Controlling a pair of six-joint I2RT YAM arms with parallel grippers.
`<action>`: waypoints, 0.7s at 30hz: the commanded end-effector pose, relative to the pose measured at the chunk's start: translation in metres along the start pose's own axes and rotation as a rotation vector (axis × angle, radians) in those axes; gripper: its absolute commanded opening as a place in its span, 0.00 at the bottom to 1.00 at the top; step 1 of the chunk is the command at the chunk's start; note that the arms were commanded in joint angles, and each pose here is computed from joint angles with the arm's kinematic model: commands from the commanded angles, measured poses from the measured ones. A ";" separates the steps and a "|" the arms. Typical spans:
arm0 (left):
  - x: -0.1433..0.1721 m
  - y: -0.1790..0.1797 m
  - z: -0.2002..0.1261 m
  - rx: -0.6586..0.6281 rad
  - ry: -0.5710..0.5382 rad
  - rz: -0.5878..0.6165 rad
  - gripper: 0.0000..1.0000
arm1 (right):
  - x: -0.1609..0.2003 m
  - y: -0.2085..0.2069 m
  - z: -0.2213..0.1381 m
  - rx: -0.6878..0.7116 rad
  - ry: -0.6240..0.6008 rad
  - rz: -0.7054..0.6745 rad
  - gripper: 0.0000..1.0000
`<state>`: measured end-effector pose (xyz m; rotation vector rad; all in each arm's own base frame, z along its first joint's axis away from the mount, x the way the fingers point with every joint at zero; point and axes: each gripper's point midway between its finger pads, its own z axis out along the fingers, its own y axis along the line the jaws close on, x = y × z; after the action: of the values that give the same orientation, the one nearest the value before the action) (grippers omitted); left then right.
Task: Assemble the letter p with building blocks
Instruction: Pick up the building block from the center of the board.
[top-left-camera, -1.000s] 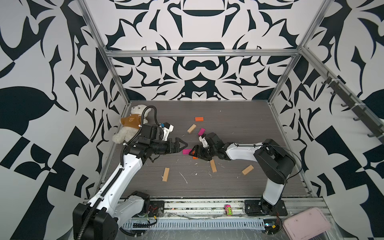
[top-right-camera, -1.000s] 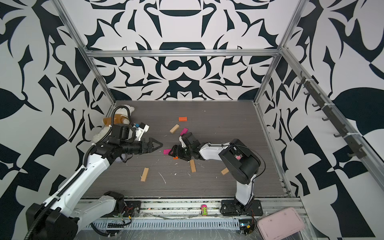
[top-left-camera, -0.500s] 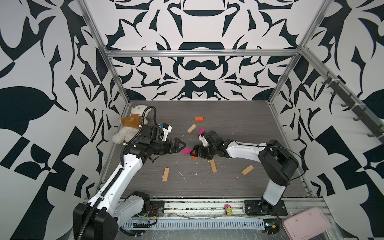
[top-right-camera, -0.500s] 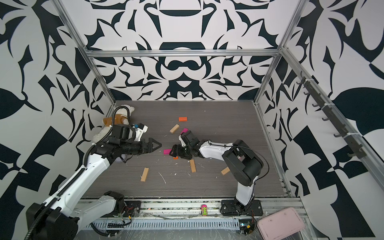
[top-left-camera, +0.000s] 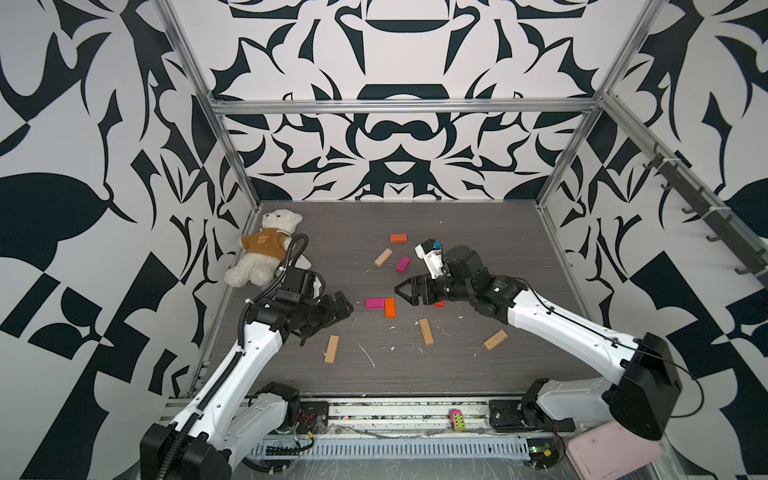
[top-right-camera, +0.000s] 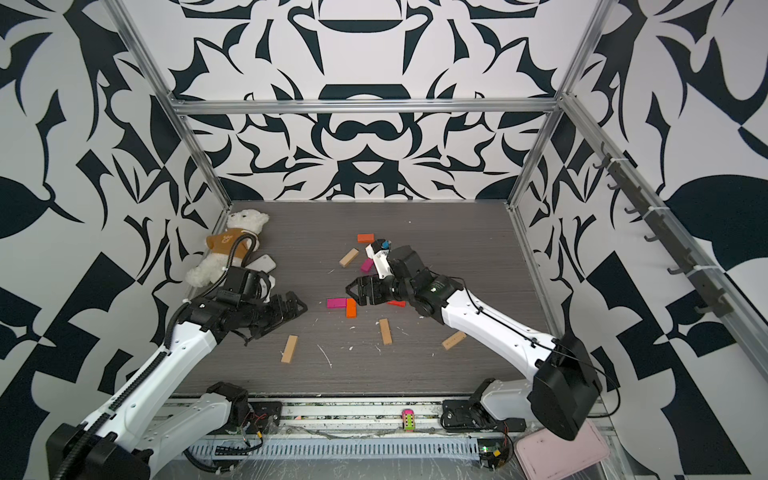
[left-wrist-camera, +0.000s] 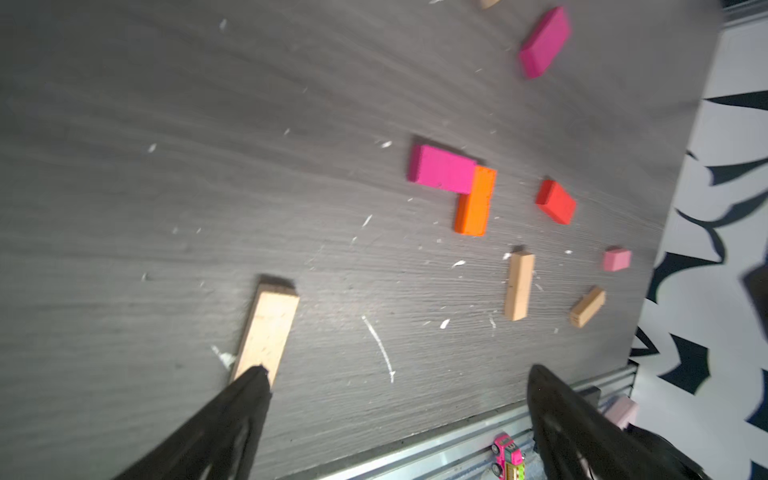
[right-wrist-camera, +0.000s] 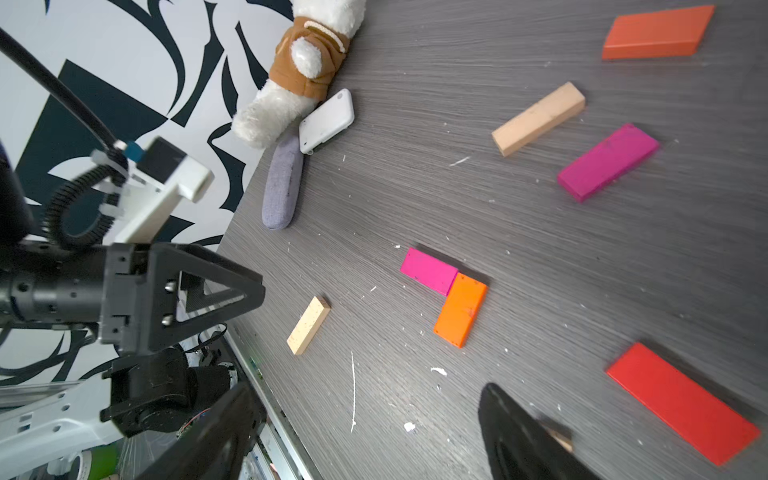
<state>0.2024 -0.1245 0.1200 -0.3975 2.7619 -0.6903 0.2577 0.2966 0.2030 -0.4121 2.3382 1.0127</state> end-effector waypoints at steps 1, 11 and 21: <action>0.020 0.029 0.008 -0.140 0.017 -0.089 0.99 | 0.019 -0.020 -0.007 0.043 0.018 0.003 0.89; 0.038 0.049 0.046 -0.160 0.049 -0.101 0.99 | 0.058 -0.027 -0.034 0.018 0.009 0.035 0.89; 0.057 0.060 0.061 -0.282 0.101 -0.002 0.99 | 0.080 -0.035 -0.046 0.010 -0.009 0.048 0.89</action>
<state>0.1601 -0.1232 0.0346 -0.4235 2.9585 -0.4076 0.1956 0.2346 0.1558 -0.3572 2.3816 1.0004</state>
